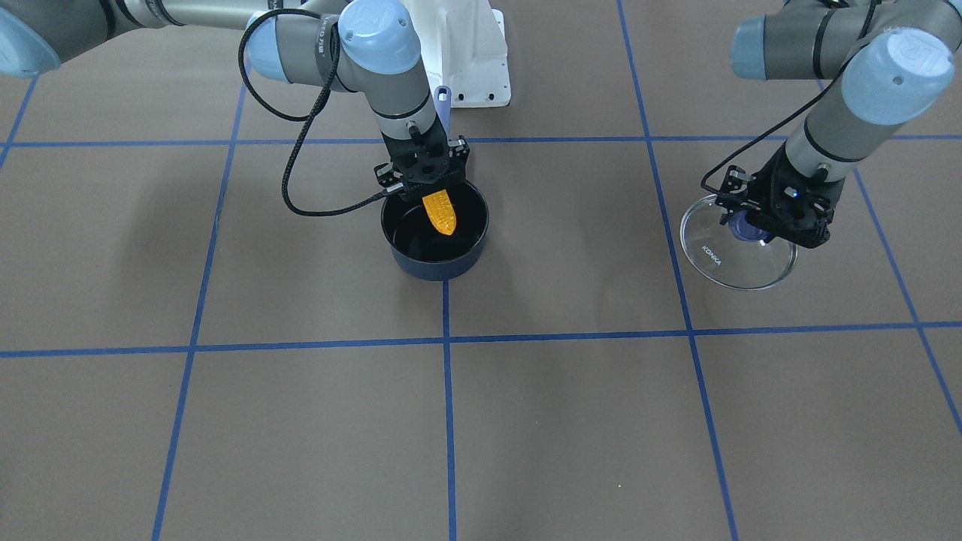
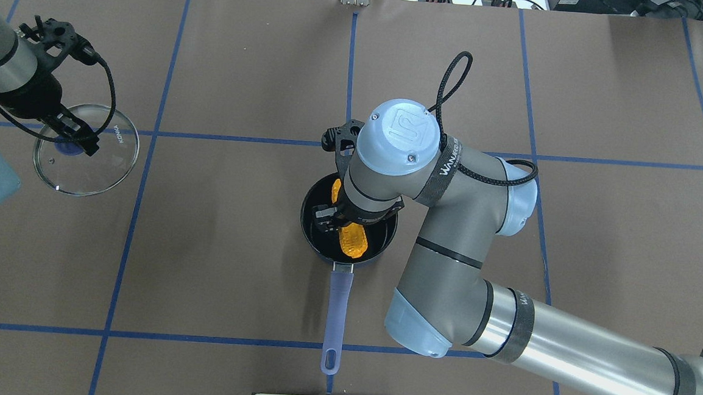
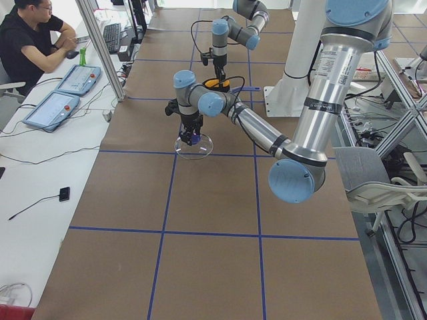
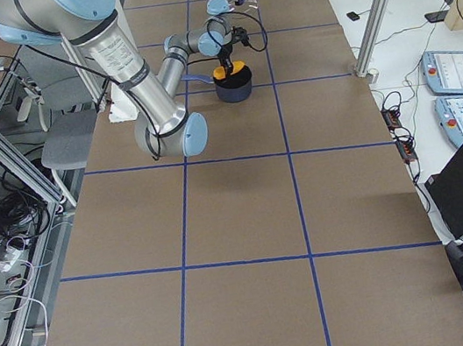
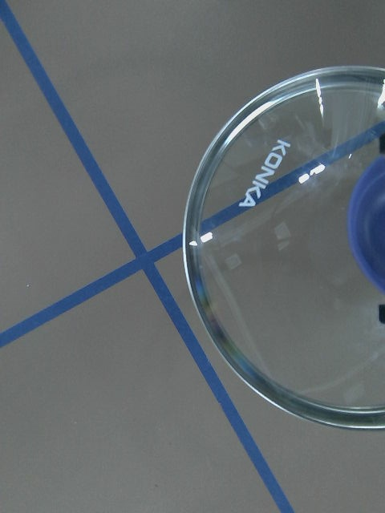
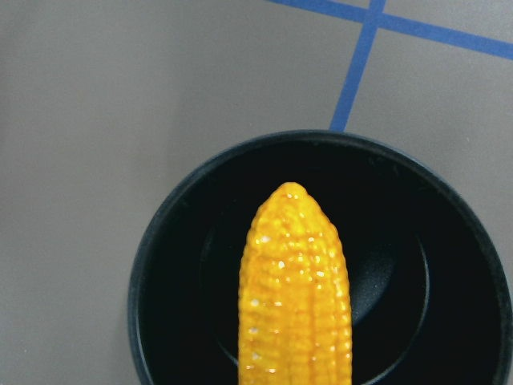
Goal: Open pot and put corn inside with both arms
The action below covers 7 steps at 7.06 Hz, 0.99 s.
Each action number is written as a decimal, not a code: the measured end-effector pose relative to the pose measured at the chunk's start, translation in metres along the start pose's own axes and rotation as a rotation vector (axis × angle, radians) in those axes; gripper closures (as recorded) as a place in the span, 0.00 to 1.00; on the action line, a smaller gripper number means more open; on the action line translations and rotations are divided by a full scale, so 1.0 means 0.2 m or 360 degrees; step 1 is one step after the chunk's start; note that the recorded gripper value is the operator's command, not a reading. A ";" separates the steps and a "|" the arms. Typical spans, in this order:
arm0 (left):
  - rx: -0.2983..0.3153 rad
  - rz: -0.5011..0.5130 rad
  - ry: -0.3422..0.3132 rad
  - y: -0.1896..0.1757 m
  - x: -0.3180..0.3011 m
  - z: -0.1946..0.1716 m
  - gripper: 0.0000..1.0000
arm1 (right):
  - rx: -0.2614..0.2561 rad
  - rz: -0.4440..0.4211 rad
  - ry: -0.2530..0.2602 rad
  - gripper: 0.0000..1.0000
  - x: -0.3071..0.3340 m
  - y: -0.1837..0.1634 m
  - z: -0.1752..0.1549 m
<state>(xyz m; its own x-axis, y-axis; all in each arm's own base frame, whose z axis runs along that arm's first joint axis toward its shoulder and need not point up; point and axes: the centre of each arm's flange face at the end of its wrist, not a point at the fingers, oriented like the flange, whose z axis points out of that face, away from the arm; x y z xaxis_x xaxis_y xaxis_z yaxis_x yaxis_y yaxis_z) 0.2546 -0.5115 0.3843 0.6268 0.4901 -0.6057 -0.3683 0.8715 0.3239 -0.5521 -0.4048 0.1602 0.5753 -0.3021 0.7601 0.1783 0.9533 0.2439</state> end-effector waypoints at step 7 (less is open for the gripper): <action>-0.0083 -0.0023 0.0162 0.15 -0.21 0.35 0.43 | 0.0125 0.0018 -0.0064 0.00 0.14 -0.21 -0.31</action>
<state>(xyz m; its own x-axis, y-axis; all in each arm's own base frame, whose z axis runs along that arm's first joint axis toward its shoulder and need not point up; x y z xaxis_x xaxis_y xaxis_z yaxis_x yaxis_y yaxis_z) 0.2656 -0.5039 0.4703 0.5602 0.4705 -0.6818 -0.3966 0.8749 0.2780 -0.4937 -0.4526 0.1331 0.5441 -0.2927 0.7863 0.1080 0.9538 0.2803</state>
